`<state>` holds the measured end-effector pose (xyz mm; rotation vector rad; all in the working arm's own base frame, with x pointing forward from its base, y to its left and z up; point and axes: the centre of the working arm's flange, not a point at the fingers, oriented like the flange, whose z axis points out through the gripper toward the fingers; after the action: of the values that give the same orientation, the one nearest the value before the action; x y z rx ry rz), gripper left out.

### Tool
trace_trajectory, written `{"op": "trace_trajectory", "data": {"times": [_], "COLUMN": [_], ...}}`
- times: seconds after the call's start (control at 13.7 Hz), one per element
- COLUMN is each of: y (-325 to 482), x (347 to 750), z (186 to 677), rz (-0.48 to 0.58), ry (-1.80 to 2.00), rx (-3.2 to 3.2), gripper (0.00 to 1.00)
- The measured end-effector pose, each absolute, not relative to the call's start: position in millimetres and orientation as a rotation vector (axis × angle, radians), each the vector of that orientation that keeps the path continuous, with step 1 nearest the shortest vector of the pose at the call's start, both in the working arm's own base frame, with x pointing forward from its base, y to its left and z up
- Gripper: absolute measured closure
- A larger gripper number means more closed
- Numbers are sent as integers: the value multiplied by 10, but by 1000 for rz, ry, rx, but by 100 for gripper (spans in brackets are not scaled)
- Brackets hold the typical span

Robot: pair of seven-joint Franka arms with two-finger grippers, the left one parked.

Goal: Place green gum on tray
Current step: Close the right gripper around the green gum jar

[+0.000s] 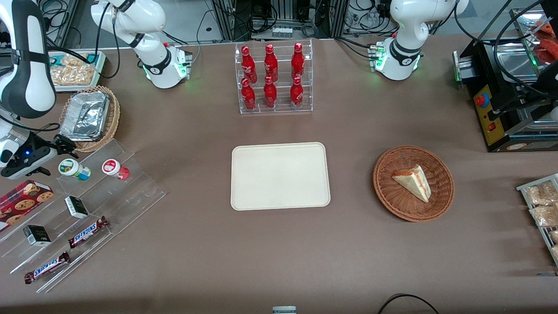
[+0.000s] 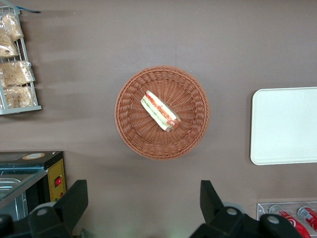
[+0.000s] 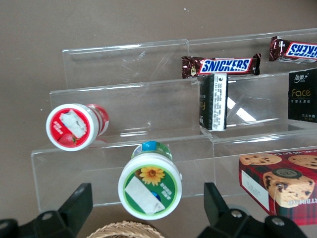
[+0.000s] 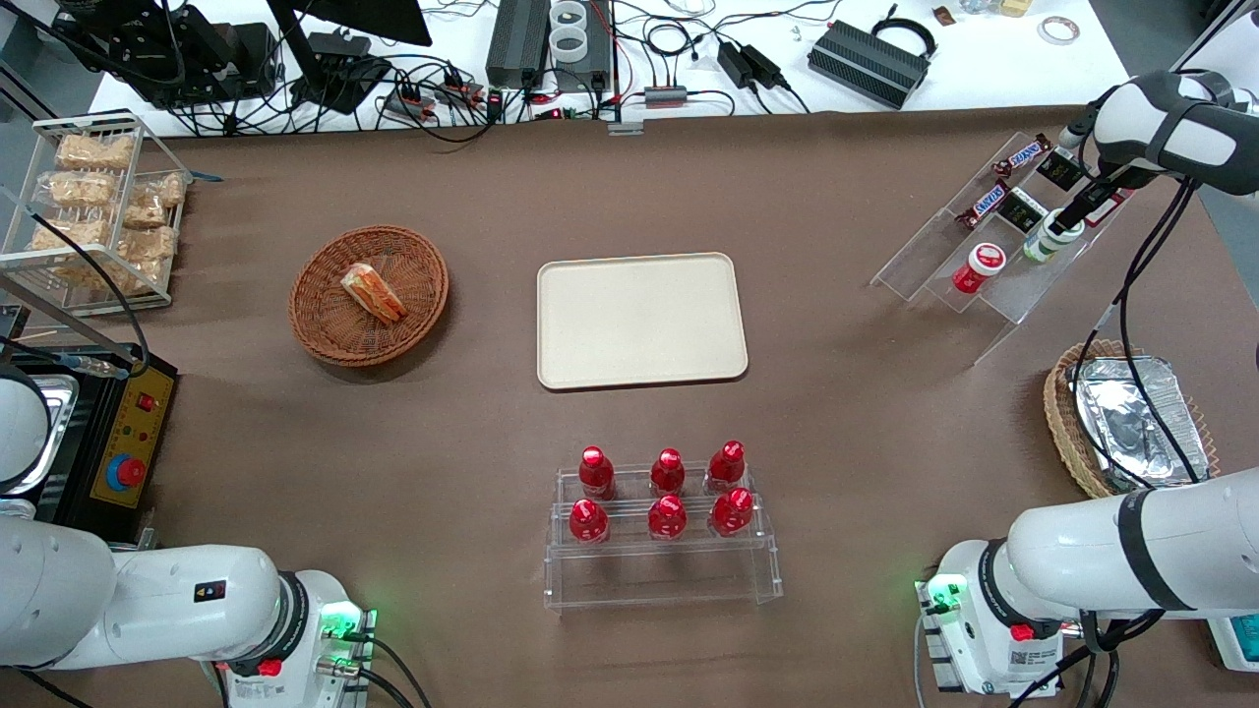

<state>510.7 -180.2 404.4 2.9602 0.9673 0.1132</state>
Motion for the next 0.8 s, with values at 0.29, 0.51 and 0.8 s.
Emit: {"op": "trace_trajectory", "data": {"times": [0.29,0.51,0.8], "y": [-1803,-1807,-1811], "x": [5113,5125,5139], "z": [3959,3921,3859], "rz": [120,117,115], "ry": [965,964,963], "rx": [2954,2952,2950], "gripper": [0,0,0]}}
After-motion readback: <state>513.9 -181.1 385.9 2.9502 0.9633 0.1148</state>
